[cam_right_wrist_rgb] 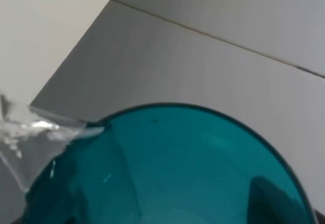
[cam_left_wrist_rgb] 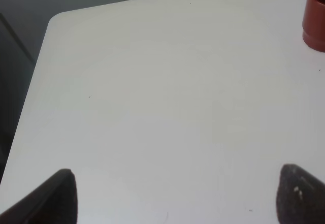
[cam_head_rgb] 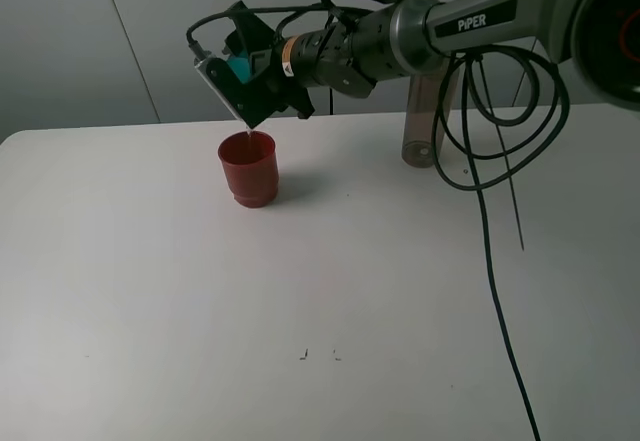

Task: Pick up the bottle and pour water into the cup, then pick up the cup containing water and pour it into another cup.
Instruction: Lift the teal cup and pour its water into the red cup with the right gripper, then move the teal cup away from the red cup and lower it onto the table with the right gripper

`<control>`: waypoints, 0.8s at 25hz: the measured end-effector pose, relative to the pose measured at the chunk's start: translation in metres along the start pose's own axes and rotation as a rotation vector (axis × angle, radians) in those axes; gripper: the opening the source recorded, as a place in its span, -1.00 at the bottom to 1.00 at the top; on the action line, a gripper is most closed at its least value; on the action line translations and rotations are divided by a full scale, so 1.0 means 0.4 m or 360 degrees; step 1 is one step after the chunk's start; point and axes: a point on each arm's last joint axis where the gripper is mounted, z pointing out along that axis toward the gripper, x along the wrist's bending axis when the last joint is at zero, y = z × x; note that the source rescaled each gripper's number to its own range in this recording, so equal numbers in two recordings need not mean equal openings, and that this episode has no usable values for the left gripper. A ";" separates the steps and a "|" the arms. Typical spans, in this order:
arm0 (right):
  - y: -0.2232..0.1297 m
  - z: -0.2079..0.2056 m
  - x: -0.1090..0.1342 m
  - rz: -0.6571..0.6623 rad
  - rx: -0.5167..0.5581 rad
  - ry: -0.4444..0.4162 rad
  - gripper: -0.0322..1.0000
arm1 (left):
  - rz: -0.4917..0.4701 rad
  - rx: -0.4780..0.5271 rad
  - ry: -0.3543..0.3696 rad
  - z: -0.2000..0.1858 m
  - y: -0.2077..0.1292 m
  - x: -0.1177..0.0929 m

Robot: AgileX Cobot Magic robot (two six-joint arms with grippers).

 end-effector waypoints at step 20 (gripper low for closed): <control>0.000 0.000 -0.002 -0.0258 -0.0002 -0.0012 -0.68 | 0.0000 0.0000 0.0000 0.000 0.000 0.000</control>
